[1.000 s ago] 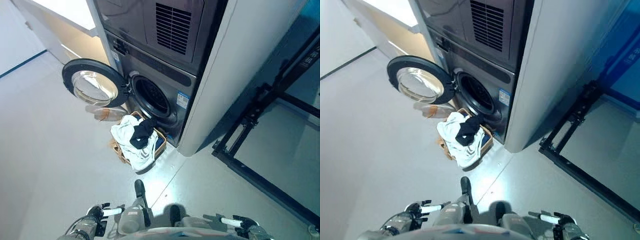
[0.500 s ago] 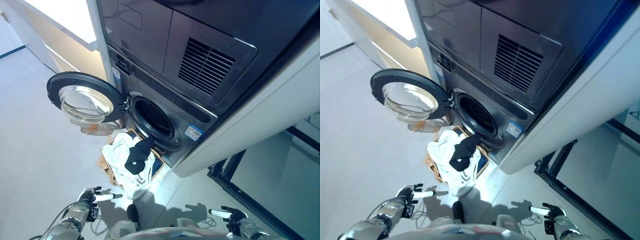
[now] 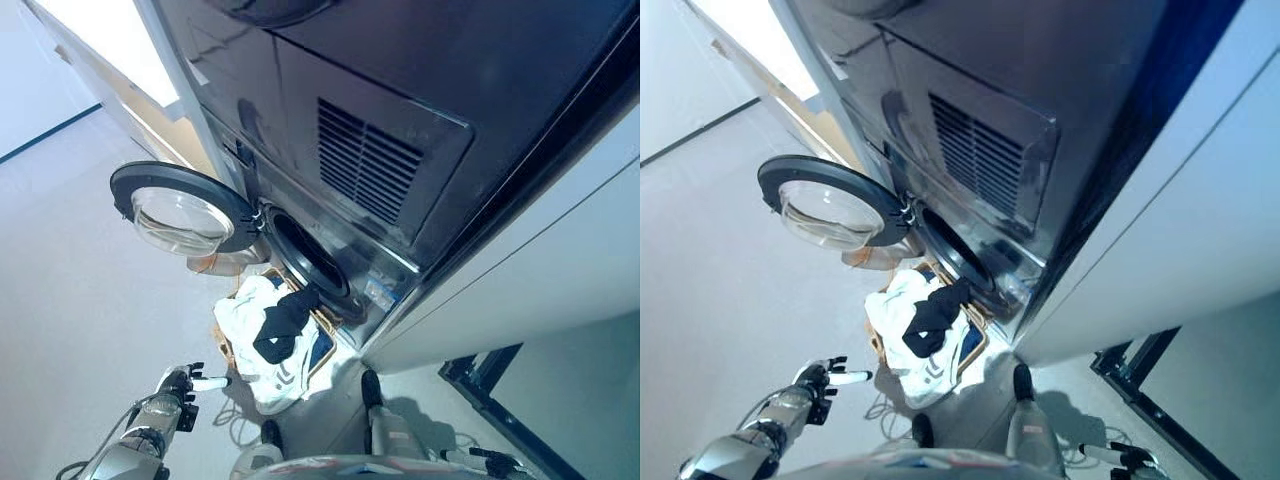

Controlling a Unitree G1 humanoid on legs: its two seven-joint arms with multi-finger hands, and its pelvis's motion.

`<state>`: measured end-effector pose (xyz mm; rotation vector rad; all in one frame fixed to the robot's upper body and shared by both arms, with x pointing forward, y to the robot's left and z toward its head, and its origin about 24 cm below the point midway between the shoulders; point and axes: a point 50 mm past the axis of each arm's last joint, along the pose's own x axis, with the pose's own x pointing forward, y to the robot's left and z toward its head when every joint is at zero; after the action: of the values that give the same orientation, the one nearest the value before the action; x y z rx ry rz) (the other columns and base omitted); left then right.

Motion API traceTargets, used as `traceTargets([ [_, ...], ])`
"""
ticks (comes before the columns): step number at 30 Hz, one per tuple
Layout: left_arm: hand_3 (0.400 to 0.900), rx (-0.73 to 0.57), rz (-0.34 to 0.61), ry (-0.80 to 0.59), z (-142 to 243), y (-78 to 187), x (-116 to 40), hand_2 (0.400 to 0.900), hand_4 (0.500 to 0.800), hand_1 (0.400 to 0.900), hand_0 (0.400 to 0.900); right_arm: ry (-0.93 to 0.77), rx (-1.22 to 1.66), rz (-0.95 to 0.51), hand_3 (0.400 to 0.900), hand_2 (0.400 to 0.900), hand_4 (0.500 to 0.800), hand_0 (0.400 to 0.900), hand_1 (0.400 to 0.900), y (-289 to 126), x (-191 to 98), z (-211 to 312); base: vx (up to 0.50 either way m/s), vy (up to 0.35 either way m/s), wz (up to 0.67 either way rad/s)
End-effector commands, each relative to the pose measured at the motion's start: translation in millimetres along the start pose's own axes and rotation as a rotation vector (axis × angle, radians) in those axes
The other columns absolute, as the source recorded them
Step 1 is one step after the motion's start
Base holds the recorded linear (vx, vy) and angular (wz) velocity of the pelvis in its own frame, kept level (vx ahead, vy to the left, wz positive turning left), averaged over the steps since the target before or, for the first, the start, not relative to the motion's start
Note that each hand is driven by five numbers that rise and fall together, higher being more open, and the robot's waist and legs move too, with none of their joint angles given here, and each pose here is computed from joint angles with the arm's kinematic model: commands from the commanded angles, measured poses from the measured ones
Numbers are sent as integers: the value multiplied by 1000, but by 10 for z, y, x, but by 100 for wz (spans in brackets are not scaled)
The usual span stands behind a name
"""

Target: Put the clothes in the basket into the washing machine.

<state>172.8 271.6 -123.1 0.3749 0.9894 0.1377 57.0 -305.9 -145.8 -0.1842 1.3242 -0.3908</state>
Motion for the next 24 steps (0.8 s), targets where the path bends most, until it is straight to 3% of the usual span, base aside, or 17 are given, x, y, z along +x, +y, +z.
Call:
traceTargets([
  [1, 900, 71, 103, -119, 386, 404, 24, 900, 800, 900, 900, 46, 35, -76, 900, 900, 800, 900, 900, -232, -25, -170, 117, -359, 66],
  [6, 900, 94, 76, -225, 728, 310, 33, 900, 800, 900, 900, 74, 97, -139, 900, 900, 800, 900, 900, -428, -66, -332, 48, -180, 55],
  [13, 900, 135, 100, -304, 976, 374, 9, 900, 800, 900, 900, 67, 106, -173, 900, 900, 800, 900, 900, -546, -84, -335, 22, 23, -14],
  [24, 900, 201, 325, -437, 1746, 978, -181, 900, 800, 900, 900, 9, 143, -183, 900, 900, 800, 900, 900, -616, -77, -173, -101, 3, -11],
])
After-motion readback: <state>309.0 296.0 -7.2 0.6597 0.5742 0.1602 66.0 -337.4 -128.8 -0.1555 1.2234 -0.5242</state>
